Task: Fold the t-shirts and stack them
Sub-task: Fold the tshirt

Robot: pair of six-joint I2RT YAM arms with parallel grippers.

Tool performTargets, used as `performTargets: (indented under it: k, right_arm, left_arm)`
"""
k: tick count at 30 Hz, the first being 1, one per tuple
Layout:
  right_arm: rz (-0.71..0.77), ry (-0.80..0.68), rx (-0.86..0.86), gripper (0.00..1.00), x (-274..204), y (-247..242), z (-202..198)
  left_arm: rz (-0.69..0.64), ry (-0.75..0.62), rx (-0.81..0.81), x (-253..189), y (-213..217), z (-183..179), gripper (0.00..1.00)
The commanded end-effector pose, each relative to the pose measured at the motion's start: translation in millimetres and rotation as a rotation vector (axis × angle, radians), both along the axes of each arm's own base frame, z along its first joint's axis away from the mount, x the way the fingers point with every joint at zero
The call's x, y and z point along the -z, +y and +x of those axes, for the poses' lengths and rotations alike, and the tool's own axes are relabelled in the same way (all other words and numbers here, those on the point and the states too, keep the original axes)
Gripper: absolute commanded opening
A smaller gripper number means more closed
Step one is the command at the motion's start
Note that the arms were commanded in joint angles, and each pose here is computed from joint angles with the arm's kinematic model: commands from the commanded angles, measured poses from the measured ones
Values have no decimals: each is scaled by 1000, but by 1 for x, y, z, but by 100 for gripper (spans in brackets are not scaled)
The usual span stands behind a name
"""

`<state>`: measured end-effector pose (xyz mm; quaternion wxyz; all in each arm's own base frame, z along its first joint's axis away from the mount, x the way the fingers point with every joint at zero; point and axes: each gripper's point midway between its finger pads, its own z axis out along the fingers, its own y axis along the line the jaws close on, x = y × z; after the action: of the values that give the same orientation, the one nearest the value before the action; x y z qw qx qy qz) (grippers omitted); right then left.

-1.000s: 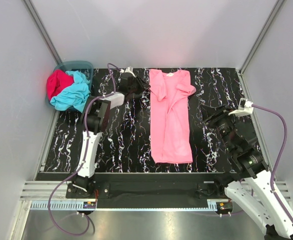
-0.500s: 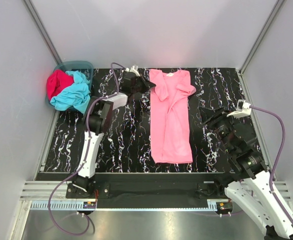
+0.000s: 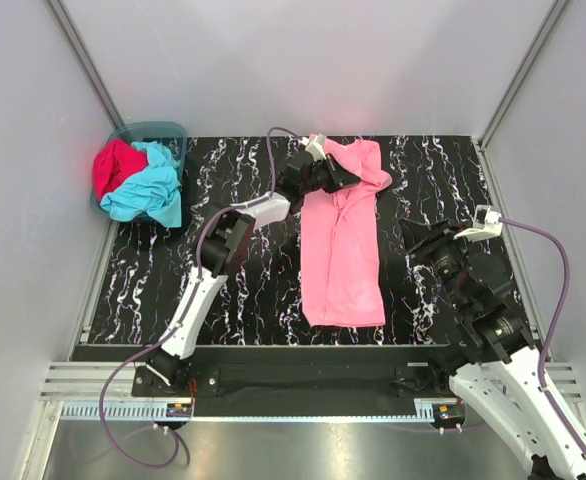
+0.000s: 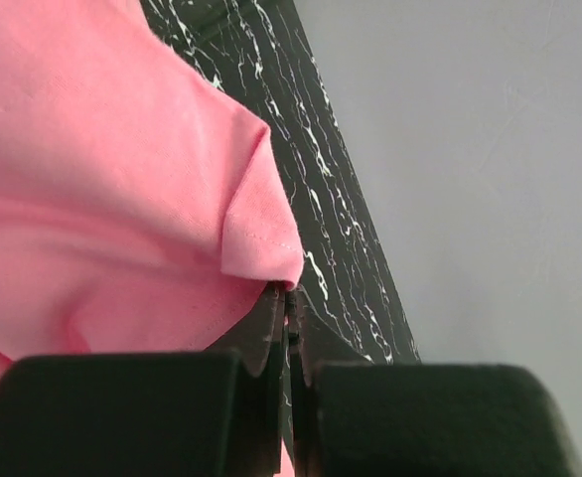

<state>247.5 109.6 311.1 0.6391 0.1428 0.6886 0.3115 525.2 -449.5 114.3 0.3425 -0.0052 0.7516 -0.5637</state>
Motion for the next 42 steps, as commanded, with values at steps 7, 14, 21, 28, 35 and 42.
performTargets:
  k: [7, 14, 21, 28, 35, 42]
  right_arm:
    - [1, -59, -70, 41, -11, 9, -10]
    - [-3, -27, -38, 42, 3, 5, -4]
    - [-5, 126, 154, 43, 43, -13, 28]
    - [-45, 319, 322, 45, 98, -7, 94]
    - [-28, 377, 425, 45, 108, -22, 154]
    - [-25, 384, 517, 44, 108, -66, 213]
  left_arm:
    - [-63, -76, -38, -31, 3, 20, 53]
    - [-65, -64, -26, -21, 3, 7, 99]
    - [-143, -86, -36, -47, 30, -37, 99]
    - [-268, -96, -40, -70, 62, -102, 99]
    - [-251, -103, -24, -71, 91, -160, 99]
    - [-296, -100, 3, -75, 108, -203, 99]
